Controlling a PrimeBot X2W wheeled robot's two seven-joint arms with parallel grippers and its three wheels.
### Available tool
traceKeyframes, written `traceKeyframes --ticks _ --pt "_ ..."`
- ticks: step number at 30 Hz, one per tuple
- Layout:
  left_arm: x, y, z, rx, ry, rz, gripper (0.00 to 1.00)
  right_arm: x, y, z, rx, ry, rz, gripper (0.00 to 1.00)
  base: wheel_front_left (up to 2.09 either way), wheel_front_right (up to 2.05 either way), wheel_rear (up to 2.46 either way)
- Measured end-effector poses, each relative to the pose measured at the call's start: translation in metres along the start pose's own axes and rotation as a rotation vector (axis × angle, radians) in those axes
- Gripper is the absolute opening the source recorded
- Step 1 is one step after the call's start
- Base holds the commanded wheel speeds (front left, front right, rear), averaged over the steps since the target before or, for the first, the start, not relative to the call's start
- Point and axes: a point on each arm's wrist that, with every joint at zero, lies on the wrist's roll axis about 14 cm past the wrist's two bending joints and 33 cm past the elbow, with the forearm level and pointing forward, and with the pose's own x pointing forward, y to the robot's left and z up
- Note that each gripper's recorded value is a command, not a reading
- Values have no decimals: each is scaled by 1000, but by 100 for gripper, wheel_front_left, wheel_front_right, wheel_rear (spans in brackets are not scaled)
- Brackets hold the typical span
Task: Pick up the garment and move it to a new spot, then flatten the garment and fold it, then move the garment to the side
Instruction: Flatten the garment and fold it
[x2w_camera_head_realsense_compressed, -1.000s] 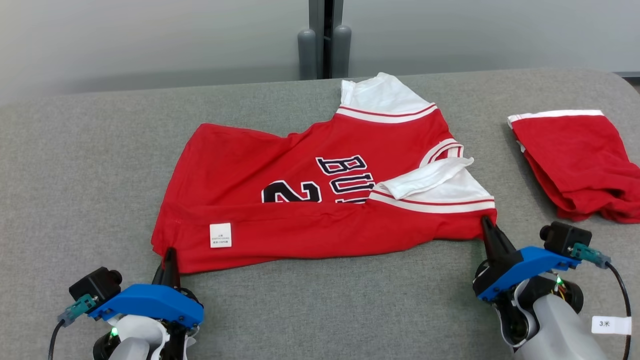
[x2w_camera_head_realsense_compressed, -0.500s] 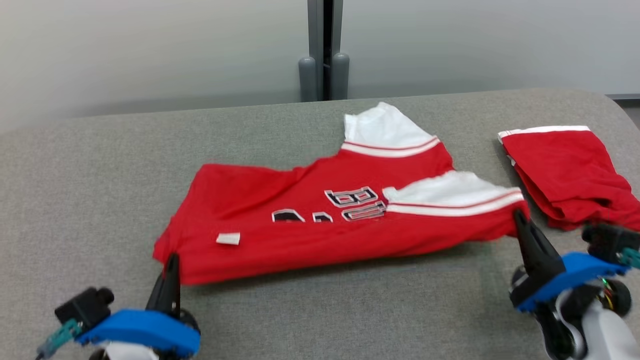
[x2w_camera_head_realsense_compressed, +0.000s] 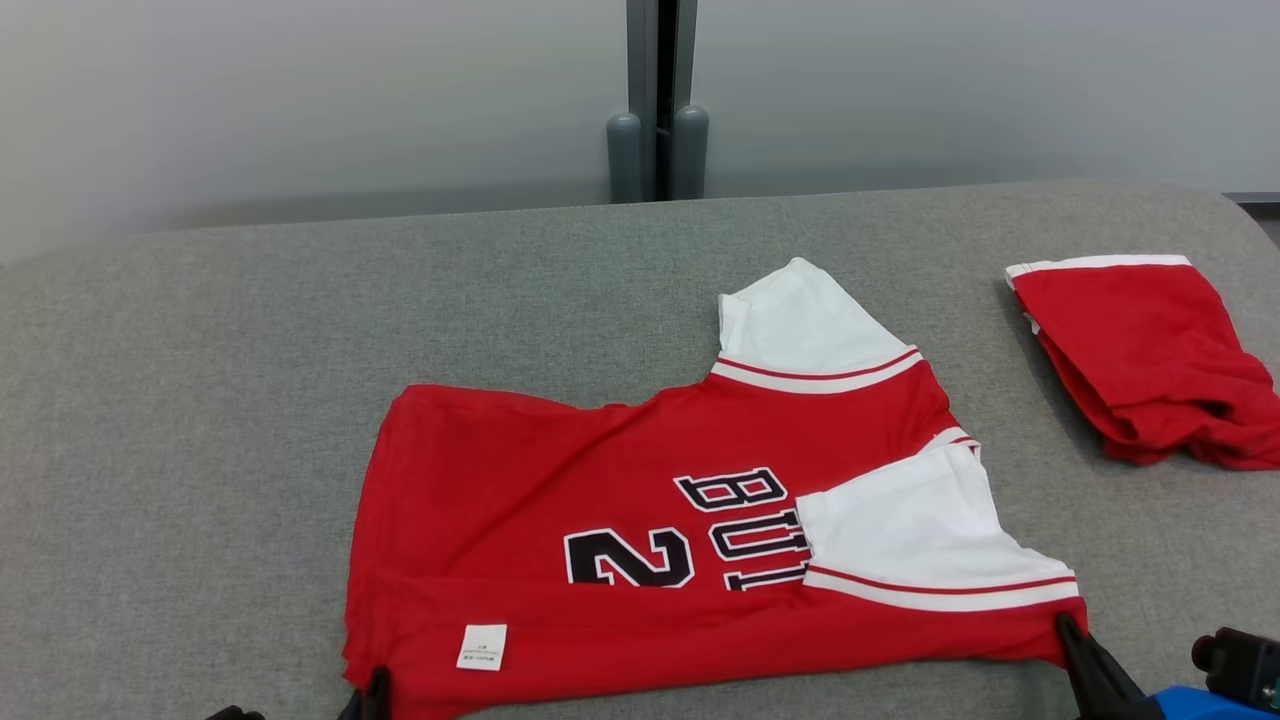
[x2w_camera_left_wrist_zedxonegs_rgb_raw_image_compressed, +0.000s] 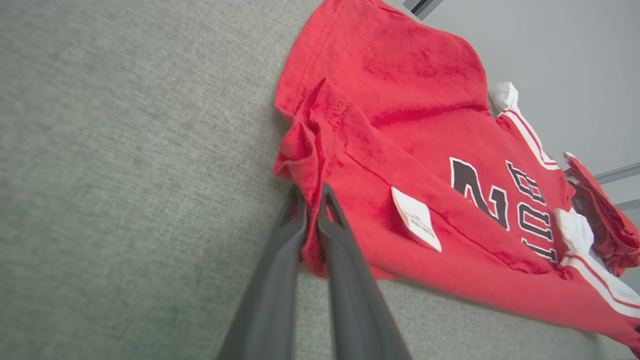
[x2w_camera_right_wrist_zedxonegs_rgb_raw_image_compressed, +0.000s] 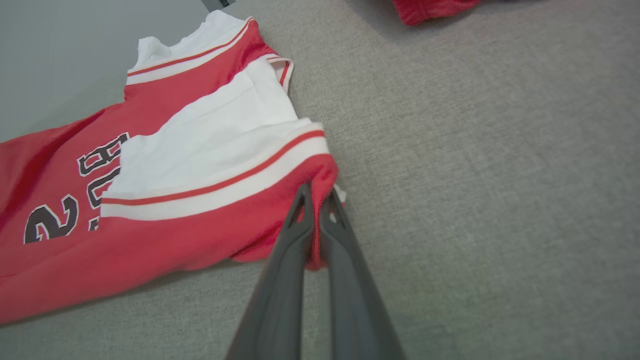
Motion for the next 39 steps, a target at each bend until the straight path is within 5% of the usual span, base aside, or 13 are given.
traceKeyframes --ticks 1,2,15,26,35,36,39 --pt "0 0 0 9 4 -3 100 0 0 -1 2 0 0 77 0 0 0" --pt "1 -1 2 29 3 -7 100 0 0 -2 3 0 -1 100 0 0 0" --pt "45 -53 127 611 -170 -148 100 16 24 50 -73 -149 49 100 0 0 0" --pt "138 -51 100 676 81 -96 100 58 64 67 -155 -135 134 100 0 0 0" --pt "166 -25 75 730 227 -46 100 79 68 65 -186 -110 140 100 0 0 0" --pt "168 -24 74 732 233 -46 98 82 69 67 -197 -112 142 100 0 0 0" --pt "172 -24 74 731 235 -52 45 91 75 74 -225 -117 158 100 0 0 0"
